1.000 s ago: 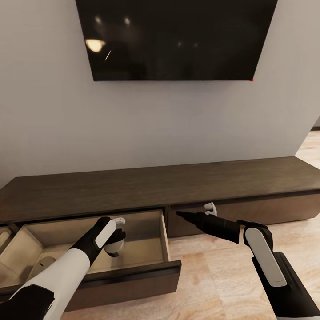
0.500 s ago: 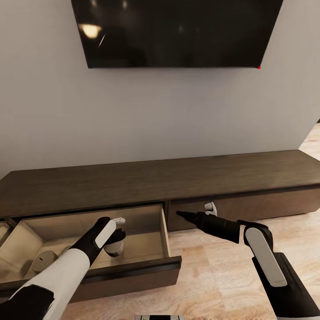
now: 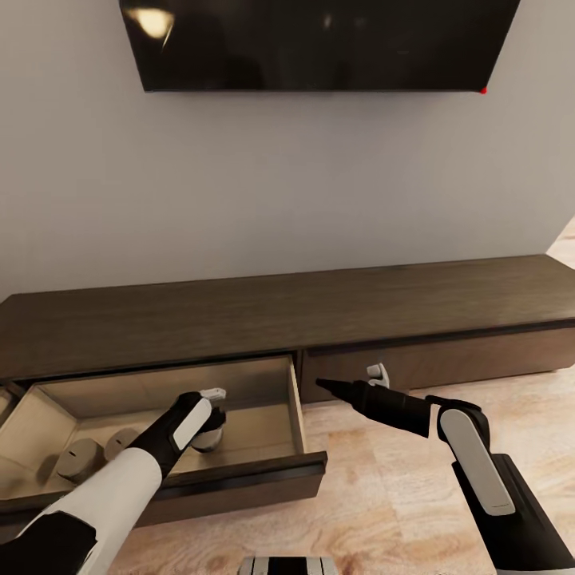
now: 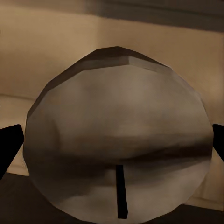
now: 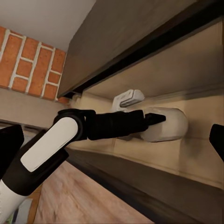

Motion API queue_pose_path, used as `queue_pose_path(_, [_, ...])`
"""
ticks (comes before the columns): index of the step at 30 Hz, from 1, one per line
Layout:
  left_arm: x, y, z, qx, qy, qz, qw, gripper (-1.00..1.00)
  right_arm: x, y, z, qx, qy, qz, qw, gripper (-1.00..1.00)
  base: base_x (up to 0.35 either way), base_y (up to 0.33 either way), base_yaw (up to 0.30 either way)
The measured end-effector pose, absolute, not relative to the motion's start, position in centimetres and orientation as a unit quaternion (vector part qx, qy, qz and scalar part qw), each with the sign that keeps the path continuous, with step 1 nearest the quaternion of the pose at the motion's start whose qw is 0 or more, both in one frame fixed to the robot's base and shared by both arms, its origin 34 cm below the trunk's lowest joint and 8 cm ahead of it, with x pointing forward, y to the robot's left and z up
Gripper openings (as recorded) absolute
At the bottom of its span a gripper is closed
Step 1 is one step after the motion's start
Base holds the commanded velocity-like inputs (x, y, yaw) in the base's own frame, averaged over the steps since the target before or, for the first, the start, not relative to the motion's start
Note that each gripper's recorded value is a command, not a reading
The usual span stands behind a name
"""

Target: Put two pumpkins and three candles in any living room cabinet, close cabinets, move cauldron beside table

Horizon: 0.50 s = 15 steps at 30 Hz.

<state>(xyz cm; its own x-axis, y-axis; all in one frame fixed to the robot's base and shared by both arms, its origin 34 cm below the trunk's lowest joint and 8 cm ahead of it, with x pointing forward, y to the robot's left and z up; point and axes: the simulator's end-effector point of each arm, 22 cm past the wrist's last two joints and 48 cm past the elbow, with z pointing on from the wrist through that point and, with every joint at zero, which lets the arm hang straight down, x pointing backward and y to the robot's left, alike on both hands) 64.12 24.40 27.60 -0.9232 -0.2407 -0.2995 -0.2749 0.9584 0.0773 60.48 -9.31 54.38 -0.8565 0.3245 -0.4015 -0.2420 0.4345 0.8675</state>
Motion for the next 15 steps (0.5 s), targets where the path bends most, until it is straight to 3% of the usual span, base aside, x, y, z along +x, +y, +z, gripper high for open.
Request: queue_pose_path(15, [63.1,24.3,24.4,-0.123,0.982,0.067,0.129,-1.0,60.6,-9.2,51.3,0.041,0.811,0.531,0.243,1.0,0.0,0.0,0.0])
